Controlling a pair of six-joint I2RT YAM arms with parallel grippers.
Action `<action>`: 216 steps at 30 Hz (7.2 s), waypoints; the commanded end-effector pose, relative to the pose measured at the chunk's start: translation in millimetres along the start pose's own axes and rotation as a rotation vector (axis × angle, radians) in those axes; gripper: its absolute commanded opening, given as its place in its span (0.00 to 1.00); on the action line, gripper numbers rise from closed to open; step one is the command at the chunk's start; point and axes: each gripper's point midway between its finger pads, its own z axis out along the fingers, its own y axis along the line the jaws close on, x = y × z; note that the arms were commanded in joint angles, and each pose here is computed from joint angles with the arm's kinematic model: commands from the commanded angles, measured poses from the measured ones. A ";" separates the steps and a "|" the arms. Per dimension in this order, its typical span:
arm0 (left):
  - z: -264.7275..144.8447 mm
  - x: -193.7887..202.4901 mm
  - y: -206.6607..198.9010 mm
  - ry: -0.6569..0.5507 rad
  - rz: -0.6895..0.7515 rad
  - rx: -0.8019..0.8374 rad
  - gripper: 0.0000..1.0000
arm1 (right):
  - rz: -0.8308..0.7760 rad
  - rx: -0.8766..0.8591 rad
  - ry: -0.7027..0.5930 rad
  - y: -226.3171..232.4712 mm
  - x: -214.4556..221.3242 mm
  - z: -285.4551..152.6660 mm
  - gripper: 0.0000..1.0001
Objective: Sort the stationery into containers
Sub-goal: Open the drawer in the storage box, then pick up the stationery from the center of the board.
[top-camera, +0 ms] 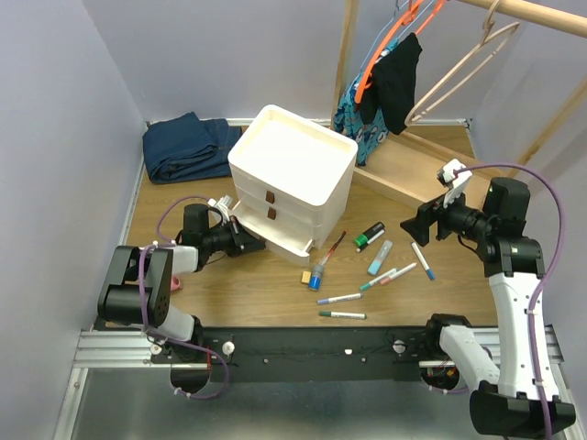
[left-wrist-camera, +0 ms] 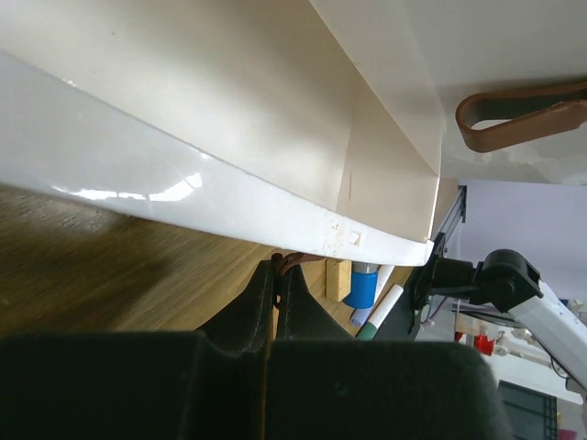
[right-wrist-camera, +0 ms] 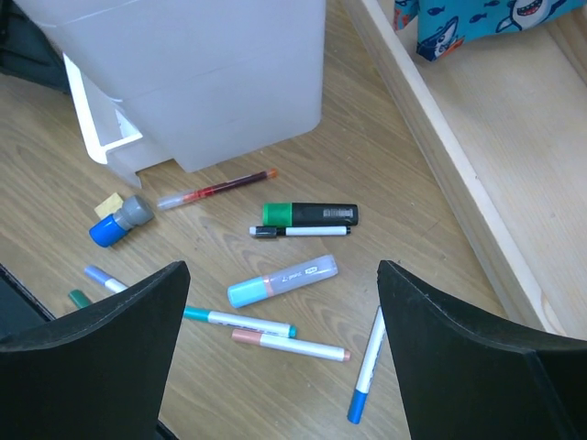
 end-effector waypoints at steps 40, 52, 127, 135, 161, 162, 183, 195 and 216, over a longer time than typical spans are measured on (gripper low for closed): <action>-103.8 18.1 -78.0 0.118 0.228 -0.134 0.99 | -0.235 -0.072 -0.055 39.9 -16.4 -41.3 0.96; -156.6 -55.3 -112.1 -0.434 0.390 -0.273 0.99 | -0.406 -0.199 -0.008 36.3 -3.7 -24.4 0.93; -214.4 -184.0 -70.3 -0.612 0.500 -0.669 0.99 | -0.647 -0.453 0.096 240.6 24.2 132.6 0.78; -210.8 -178.8 -60.6 -0.555 0.498 -0.688 0.99 | -0.747 -0.504 0.136 238.6 77.2 149.0 0.76; -209.7 -160.1 -51.4 -0.496 0.511 -0.707 0.99 | -0.859 -0.580 0.329 235.4 160.8 183.4 0.33; -208.5 -159.4 -50.7 -0.495 0.511 -0.704 0.99 | -0.861 -0.576 0.337 233.5 162.5 182.0 0.33; -198.9 -153.2 -40.4 -0.496 0.446 -0.679 0.99 | -0.835 -0.527 0.377 211.6 168.2 186.5 0.64; -196.1 -149.2 -36.7 -0.488 0.421 -0.675 0.99 | -0.732 -0.559 0.386 227.2 168.4 199.2 0.65; -190.1 -143.4 -31.5 -0.477 0.398 -0.659 0.99 | -0.644 -0.691 0.486 235.1 170.8 170.2 0.25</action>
